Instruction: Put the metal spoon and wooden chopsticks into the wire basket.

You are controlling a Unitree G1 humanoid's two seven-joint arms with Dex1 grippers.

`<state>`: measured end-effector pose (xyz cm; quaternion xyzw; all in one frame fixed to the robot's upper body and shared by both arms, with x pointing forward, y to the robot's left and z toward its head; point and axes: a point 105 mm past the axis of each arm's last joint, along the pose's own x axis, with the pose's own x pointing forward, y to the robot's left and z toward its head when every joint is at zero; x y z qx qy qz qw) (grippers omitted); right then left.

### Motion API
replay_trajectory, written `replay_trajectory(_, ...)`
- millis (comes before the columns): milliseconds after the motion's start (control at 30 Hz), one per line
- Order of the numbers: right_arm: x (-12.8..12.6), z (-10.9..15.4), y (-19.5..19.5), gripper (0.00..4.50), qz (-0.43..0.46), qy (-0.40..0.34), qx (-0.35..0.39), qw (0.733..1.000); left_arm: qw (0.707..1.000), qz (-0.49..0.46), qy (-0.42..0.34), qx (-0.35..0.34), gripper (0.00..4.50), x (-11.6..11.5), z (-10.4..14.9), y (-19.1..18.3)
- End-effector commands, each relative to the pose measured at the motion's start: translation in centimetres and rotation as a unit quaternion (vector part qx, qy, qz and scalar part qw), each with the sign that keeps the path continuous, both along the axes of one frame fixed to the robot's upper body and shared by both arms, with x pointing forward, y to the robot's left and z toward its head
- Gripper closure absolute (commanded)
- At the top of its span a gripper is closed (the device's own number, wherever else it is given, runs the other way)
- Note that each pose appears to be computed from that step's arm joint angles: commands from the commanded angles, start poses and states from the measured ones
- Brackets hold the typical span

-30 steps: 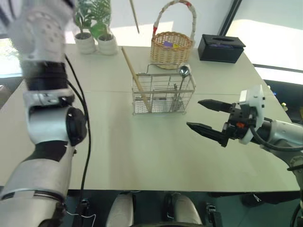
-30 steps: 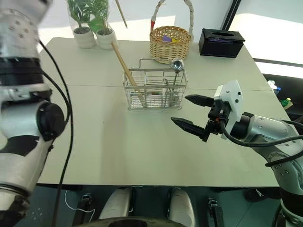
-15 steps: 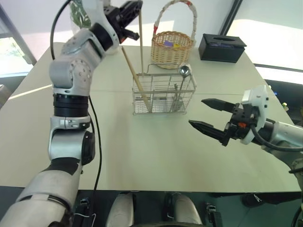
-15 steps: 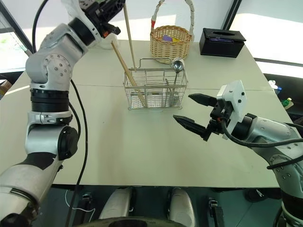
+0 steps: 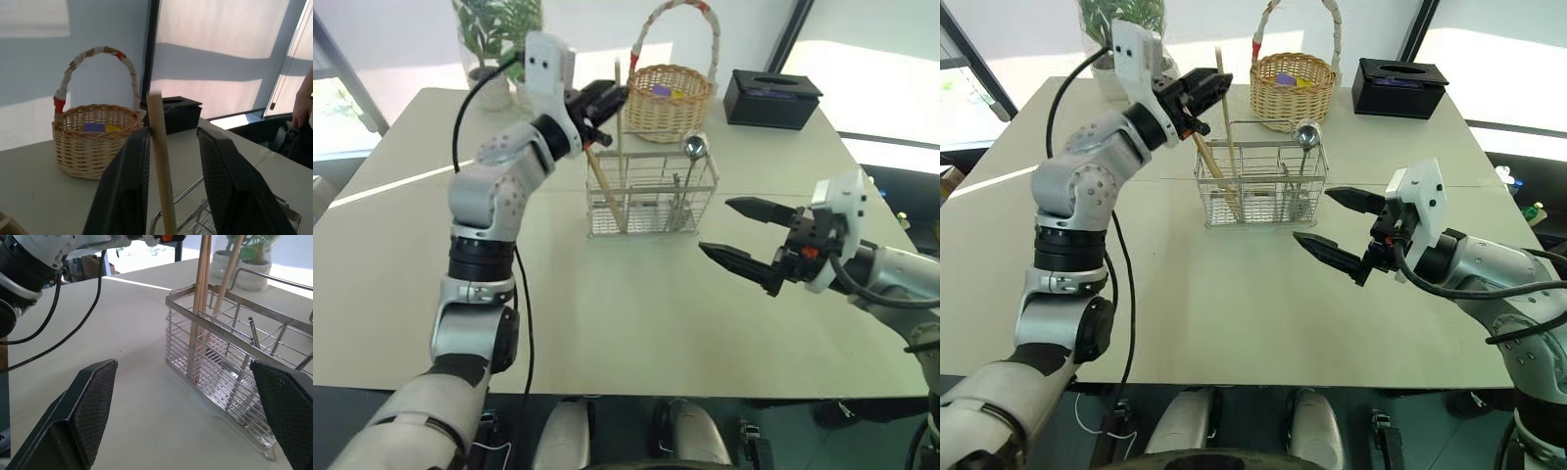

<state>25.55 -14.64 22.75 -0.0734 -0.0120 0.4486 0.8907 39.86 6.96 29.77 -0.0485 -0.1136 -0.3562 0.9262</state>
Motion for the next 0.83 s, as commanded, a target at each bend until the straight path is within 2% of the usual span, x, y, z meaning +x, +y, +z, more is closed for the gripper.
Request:
replay_trajectory(33,0.0,0.8,0.0,0.00,-0.003,-0.022,0.004,1.000,0.999,-0.002,-0.043,-0.026,0.91,-1.1,2.6,0.2)
replay_trajectory(100,0.1,0.8,-0.1,0.00,-0.005,-0.022,0.004,1.000,0.998,0.010,-0.048,-0.034,0.02,-1.1,3.3,0.9)
replay_trajectory(267,0.6,0.9,-0.7,0.00,-0.013,-0.024,-0.002,1.000,0.996,0.049,-0.074,0.003,0.02,-1.1,5.0,3.9)
replay_trajectory(333,0.9,1.0,-1.1,0.00,-0.016,-0.024,-0.004,1.000,0.993,0.039,-0.083,0.077,0.02,-1.7,4.9,5.3)
replay_trajectory(367,1.1,1.0,-1.5,0.00,-0.019,-0.024,-0.010,0.999,0.981,0.010,-0.094,0.167,0.02,-3.2,3.9,7.1)
replay_trajectory(433,1.4,0.9,-1.9,0.00,-0.021,-0.024,-0.016,0.999,0.951,-0.039,-0.091,0.291,0.02,-5.6,1.8,9.3)
replay_trajectory(500,1.7,0.8,-2.3,0.00,-0.021,-0.025,-0.019,0.999,0.929,-0.052,-0.077,0.358,0.02,-7.1,0.2,11.2)
replay_trajectory(667,2.5,0.7,-2.6,0.00,-0.019,-0.025,-0.020,0.999,0.909,-0.049,-0.055,0.410,0.02,-9.3,-2.0,13.3)
replay_trajectory(833,2.7,0.6,-2.1,0.00,-0.005,-0.023,-0.018,1.000,0.901,-0.029,-0.042,0.430,0.02,-9.8,-3.5,13.9)
